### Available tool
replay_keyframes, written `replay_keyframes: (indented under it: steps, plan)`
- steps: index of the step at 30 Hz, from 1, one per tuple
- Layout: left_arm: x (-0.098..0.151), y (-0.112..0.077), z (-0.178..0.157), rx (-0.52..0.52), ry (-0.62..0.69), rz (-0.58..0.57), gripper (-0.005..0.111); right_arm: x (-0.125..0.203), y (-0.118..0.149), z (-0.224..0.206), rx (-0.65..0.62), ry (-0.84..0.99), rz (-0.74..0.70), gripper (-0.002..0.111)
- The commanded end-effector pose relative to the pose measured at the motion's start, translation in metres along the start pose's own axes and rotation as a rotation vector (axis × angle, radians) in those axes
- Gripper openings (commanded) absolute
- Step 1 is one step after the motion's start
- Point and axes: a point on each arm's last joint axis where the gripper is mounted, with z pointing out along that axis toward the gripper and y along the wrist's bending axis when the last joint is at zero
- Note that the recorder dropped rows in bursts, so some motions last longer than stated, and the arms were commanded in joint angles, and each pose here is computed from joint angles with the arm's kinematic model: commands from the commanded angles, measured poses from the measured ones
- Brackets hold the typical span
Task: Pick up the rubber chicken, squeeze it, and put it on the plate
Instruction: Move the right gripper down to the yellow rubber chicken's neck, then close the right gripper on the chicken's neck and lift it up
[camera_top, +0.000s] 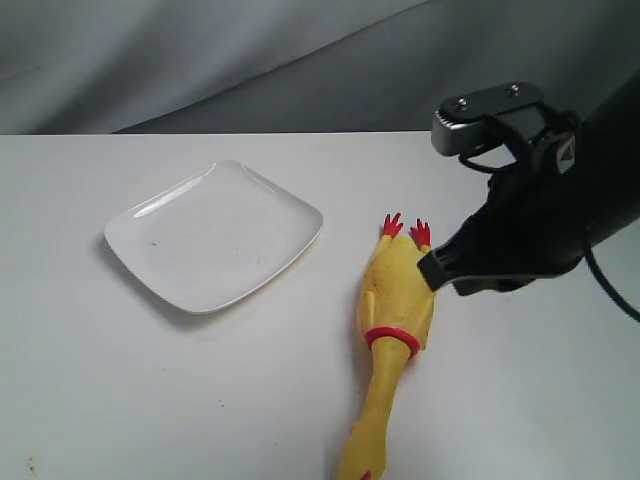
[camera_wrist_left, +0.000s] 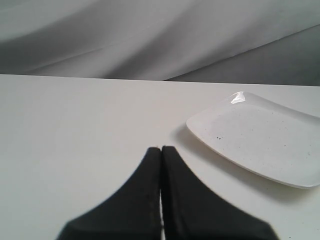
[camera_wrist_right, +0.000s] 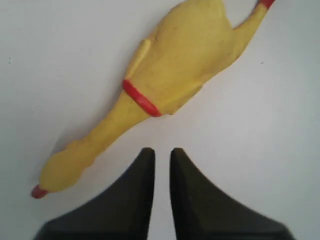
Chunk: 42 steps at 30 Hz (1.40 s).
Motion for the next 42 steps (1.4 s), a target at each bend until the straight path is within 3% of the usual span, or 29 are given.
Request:
replay_keyframes:
  steps: [1, 2, 4, 10, 15, 27, 30, 37, 42]
  plan:
    - [0.001, 0.0, 0.0, 0.0, -0.005, -0.008, 0.0, 0.006, 0.012, 0.012, -0.125, -0.036, 0.096, 0.051]
    - [0.001, 0.0, 0.0, 0.0, -0.005, -0.008, 0.0, 0.007, 0.014, 0.016, -0.142, -0.02, 0.087, 0.062]
    - [0.001, 0.0, 0.0, 0.0, -0.005, -0.008, 0.0, 0.01, 0.015, 0.027, -0.16, 0.042, 0.099, 0.071]
    - [0.001, 0.0, 0.0, 0.0, -0.005, -0.011, 0.0, 0.01, 0.022, 0.065, -0.178, 0.174, 0.142, 0.06]
    - [0.001, 0.0, 0.0, 0.0, -0.005, -0.011, 0.0, 0.009, 0.034, 0.097, -0.152, 0.199, 0.132, 0.06]
    - [0.001, 0.0, 0.0, 0.0, -0.005, -0.009, 0.0, 0.007, 0.03, 0.141, -0.11, 0.205, 0.215, 0.06]
    - [0.001, 0.0, 0.0, 0.0, -0.005, -0.009, 0.0, 0.008, 0.03, 0.147, -0.105, 0.208, 0.218, 0.051]
    - [0.001, 0.0, 0.0, 0.0, -0.005, -0.011, 0.0, 0.008, 0.026, 0.147, -0.066, 0.203, 0.147, 0.003]
    - [0.001, 0.0, 0.0, 0.0, -0.005, -0.011, 0.0, 0.008, 0.021, 0.132, -0.012, 0.209, 0.039, 0.0]
